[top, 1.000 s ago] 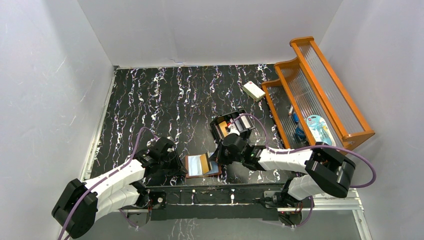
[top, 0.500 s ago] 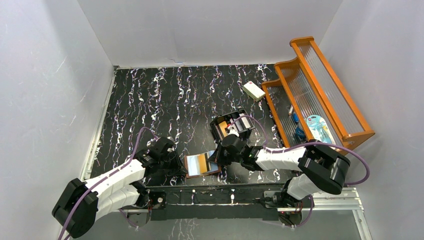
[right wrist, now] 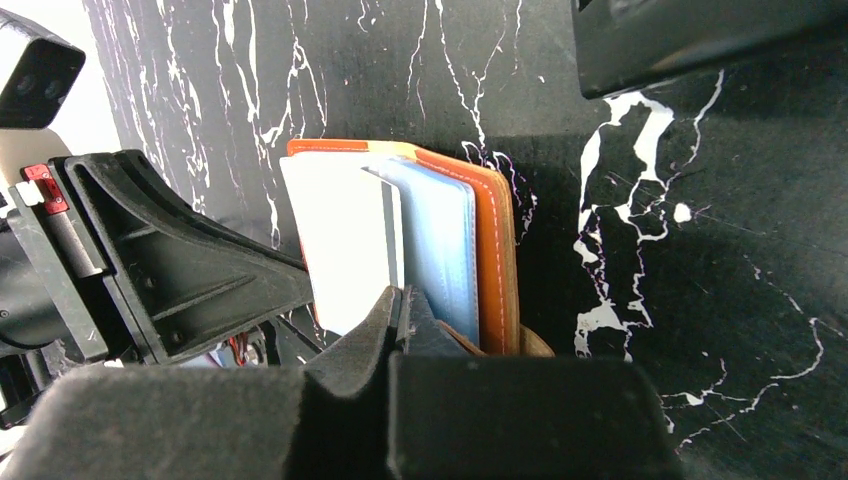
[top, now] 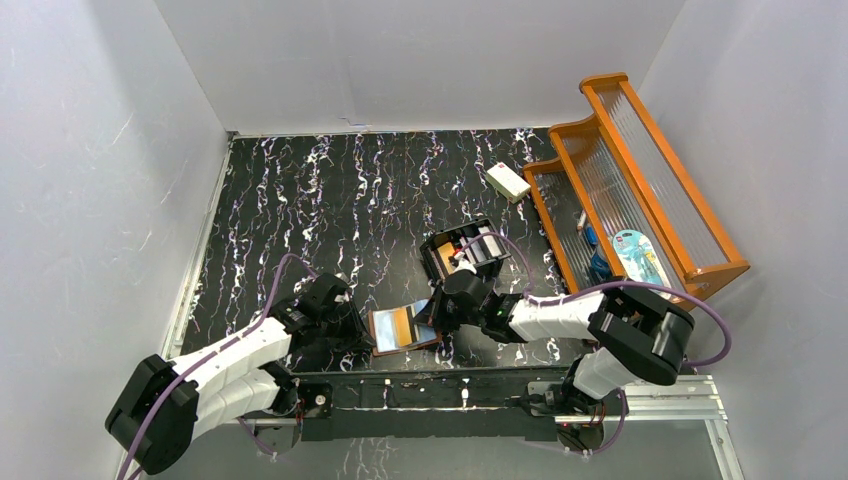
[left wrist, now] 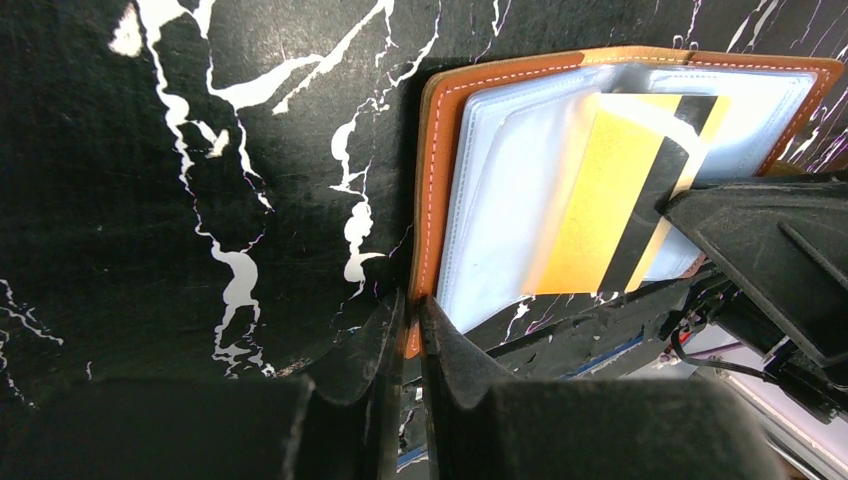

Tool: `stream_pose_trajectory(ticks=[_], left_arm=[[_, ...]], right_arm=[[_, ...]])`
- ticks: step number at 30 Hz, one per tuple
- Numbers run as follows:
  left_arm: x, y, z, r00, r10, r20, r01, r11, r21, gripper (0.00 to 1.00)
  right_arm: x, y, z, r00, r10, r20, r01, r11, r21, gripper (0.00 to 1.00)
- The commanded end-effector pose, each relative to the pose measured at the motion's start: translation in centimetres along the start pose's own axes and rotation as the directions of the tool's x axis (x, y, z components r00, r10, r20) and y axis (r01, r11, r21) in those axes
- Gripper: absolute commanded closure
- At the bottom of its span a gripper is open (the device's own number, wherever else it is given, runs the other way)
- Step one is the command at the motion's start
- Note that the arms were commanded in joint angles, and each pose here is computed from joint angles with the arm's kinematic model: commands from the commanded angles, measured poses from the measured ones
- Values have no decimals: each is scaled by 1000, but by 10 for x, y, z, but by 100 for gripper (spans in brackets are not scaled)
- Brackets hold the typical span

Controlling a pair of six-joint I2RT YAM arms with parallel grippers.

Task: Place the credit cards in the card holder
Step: Insert the credit card into the card holder.

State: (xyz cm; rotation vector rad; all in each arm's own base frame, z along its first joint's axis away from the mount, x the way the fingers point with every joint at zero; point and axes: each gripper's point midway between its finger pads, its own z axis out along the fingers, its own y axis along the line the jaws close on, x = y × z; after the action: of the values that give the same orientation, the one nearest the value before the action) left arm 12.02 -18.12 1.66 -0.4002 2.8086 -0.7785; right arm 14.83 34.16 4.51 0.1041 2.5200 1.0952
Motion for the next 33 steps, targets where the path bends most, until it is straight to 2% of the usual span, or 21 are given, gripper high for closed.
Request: stream_pose_trajectory(ticks=[1, 14, 18, 33], left_arm=[[5, 7, 3, 1000, -1, -21, 0, 1000, -16, 91], [5, 6, 3, 1000, -2, -21, 2, 1000, -14, 91], [4, 5, 3, 1000, 0, -18, 0, 1000, -8, 91], [1, 0, 2, 1000, 7, -12, -7, 1000, 4, 91]], right_arm=[[9, 3, 2, 999, 2, -36, -4, 1000, -29, 100], [10, 1, 7, 998, -38, -49, 37, 999, -19, 100], [17, 2, 14, 994, -53, -100, 52, 999, -14, 92], [26, 19, 23, 973, -148, -175, 144, 989, -33, 80]])
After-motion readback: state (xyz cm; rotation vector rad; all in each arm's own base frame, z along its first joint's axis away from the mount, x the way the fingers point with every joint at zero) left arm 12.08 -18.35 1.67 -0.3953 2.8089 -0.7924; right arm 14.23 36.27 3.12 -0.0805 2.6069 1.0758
